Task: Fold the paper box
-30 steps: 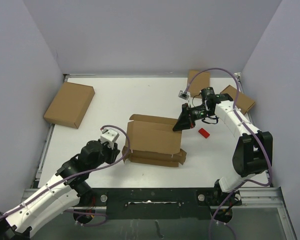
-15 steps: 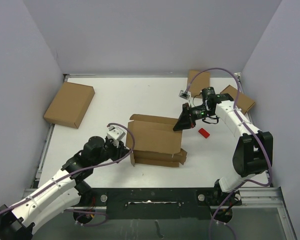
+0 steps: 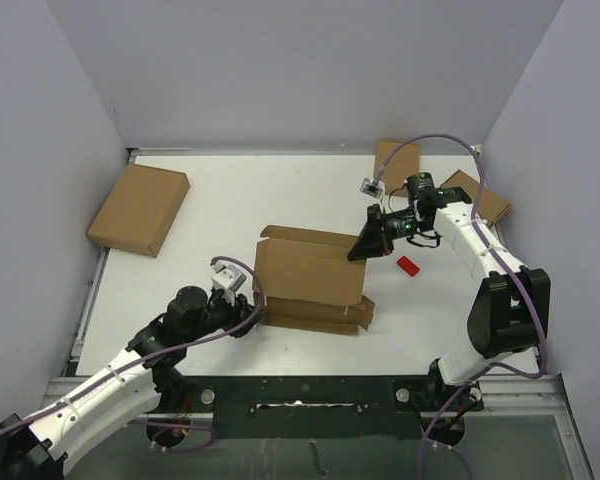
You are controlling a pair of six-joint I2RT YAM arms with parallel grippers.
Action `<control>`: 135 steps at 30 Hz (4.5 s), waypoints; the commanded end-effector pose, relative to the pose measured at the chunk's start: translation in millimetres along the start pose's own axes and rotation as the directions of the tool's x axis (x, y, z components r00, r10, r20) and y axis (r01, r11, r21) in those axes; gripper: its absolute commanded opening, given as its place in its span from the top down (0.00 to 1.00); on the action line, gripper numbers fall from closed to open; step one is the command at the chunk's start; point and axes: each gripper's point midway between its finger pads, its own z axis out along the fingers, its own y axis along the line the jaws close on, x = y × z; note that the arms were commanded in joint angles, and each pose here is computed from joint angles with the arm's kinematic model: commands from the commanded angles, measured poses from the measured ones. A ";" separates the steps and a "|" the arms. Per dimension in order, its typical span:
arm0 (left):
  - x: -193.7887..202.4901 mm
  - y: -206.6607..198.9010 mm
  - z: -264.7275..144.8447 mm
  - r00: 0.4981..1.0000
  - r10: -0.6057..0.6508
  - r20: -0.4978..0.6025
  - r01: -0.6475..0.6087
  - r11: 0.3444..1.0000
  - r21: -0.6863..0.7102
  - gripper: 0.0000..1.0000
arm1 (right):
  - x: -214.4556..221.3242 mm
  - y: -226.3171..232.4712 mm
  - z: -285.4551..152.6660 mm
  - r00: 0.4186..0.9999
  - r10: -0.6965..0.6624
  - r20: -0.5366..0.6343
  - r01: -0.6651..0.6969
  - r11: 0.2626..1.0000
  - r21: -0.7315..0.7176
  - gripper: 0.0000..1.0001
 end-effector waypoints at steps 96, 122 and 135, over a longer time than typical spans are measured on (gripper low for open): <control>6.5 -25.8 15.7 0.994 0.112 0.013 -0.113 0.988 0.110 0.50 | -7.5 1.0 -4.9 0.997 -0.069 0.023 0.068 0.998 0.016 1.00; -29.7 -1.5 44.4 0.965 0.229 0.126 -0.207 0.964 -0.166 0.60 | -7.0 1.9 -3.2 0.998 -0.063 0.032 0.063 0.998 0.004 1.00; -30.9 12.4 54.7 0.971 0.217 0.103 -0.180 0.940 -0.289 1.00 | -7.5 2.9 -1.6 0.997 -0.069 0.036 0.069 0.998 0.012 1.00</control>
